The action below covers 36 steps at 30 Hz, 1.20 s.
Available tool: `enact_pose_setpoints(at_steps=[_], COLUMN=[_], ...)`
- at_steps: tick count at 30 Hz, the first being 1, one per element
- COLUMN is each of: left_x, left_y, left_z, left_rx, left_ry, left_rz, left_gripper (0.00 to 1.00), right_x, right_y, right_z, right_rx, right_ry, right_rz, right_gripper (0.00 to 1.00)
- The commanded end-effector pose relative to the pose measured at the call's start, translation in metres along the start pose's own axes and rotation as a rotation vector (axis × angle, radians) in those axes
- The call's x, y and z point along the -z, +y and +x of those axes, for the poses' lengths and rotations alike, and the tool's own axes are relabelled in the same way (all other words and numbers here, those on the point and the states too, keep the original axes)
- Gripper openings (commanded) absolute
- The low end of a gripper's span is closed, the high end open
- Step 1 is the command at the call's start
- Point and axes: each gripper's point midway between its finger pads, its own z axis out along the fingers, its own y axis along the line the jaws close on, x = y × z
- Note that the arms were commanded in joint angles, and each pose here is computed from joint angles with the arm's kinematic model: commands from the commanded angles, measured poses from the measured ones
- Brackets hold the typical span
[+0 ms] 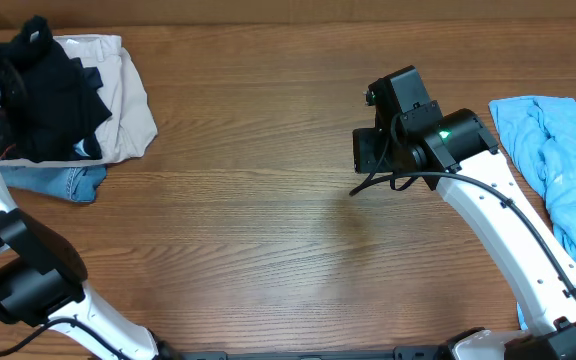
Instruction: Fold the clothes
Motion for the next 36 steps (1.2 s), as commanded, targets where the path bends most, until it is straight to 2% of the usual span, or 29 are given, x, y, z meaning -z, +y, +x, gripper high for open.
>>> enact_pose_setpoints(at_steps=[1,6,7,9,10,11,15,20,24,27,32,36], left_x=[0.002,0.000,0.000,0.001,0.003,0.005,0.020,0.042,0.054,0.061,0.064,0.067], left_y=[0.012,0.020,0.022,0.033,0.042,0.048,0.059,0.051,0.021,-0.014,-0.100,-0.182], left_z=[-0.011,-0.012,-0.012,-0.011,-0.010,-0.010,-0.010,-0.025,-0.035,-0.045,-0.051,-0.034], left_rx=[-0.013,-0.013,-0.011,0.033,0.085,0.125,0.254,0.248,0.221,0.145,-0.089,-0.247], left_ry=[-0.031,-0.039,-0.037,-0.034,-0.036,-0.037,-0.032,-0.036,-0.030,-0.032,-0.037,0.008], left_rz=[-0.037,-0.072,-0.084,-0.137,-0.174,-0.192,-0.186,-0.167,-0.100,-0.030,0.083,0.194], left_gripper=[0.08,0.10,0.18,0.68,0.86,0.99,1.00,1.00,1.00,1.00,1.00,1.00], right_x=[0.010,0.010,0.010,0.010,0.010,0.010,0.010,0.010,0.010,0.010,0.013,0.021], right_y=[0.001,0.001,0.001,0.001,0.001,0.001,0.001,0.001,0.002,0.003,0.011,0.023], right_z=[-0.007,-0.007,-0.007,-0.007,-0.007,-0.007,-0.007,-0.008,-0.008,-0.014,-0.037,-0.070], right_rx=[0.000,0.000,0.000,0.000,0.000,0.000,0.000,0.000,0.001,0.000,-0.003,-0.005], right_ry=[-0.037,-0.037,-0.037,-0.037,-0.036,-0.037,-0.037,-0.042,-0.043,-0.065,-0.161,-0.298], right_rz=[-0.004,-0.004,-0.004,-0.003,-0.003,-0.003,-0.003,-0.005,-0.005,-0.013,-0.046,-0.093], right_gripper=[0.54,0.54,0.55,0.55,0.55,0.55,0.55,0.56,0.72,1.00,1.00,1.00])
